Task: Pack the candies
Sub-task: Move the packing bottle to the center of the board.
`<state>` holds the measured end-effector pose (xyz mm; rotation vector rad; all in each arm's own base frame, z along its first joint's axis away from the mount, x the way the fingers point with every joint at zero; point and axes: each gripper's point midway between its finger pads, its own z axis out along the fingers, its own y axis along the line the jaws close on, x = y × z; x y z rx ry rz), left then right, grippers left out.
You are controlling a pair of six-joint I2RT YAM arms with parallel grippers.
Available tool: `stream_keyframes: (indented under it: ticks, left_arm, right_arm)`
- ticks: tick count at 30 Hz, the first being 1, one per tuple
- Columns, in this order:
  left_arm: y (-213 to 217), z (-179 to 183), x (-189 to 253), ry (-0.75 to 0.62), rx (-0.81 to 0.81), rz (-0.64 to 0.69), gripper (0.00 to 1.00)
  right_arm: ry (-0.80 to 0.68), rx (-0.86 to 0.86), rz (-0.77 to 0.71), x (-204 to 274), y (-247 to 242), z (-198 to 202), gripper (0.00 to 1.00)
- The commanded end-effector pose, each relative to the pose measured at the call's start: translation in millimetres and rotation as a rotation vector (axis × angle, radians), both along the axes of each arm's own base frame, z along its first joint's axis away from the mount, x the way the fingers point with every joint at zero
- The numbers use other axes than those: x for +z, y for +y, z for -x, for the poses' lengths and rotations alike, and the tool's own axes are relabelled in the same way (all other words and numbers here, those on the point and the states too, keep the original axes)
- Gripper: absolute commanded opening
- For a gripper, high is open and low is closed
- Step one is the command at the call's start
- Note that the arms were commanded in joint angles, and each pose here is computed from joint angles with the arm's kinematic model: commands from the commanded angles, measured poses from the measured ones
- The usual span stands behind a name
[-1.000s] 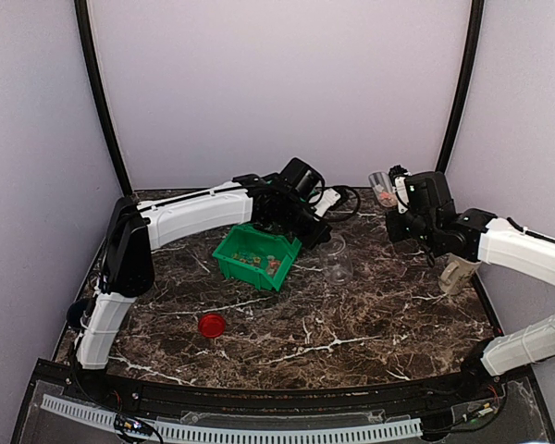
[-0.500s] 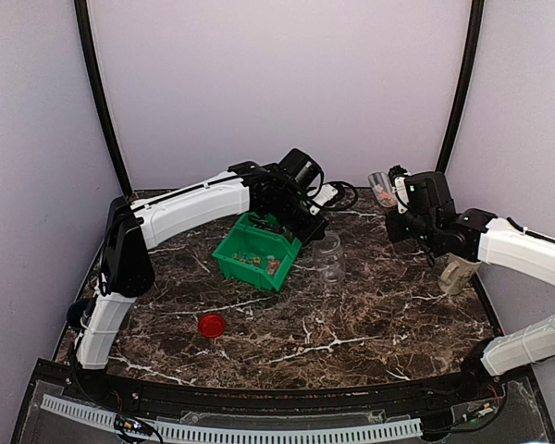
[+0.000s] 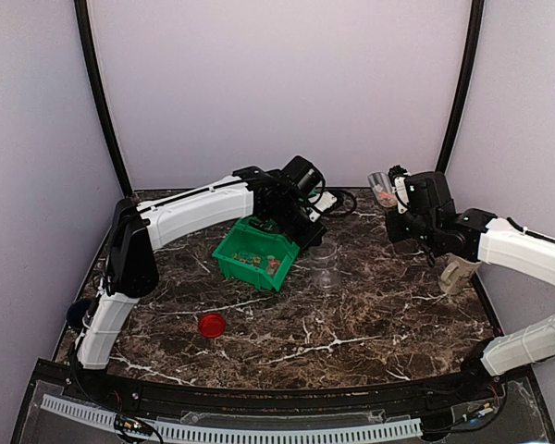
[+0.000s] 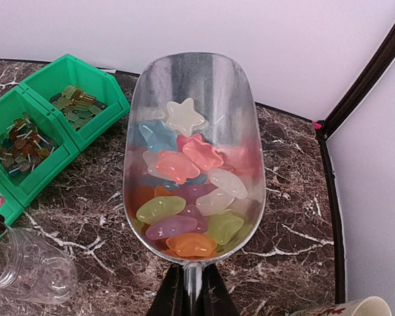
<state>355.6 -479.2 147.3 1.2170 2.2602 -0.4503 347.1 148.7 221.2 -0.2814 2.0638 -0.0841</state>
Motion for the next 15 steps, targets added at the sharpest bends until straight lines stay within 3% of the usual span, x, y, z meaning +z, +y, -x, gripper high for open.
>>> stream_keyframes:
  ticks: [1, 15]
  left_arm:
    - [2.1, 1.5, 4.6, -0.006, 0.001, -0.014, 0.01]
    - [-4.8, -1.3, 3.8, -0.008, 0.011, 0.012, 0.25]
  right_arm:
    - [-0.046, -0.010, -0.042, 15.4, 2.0, -7.0, 0.00]
    - [-0.045, -0.009, -0.044, 15.4, 0.7, -4.9, 0.00]
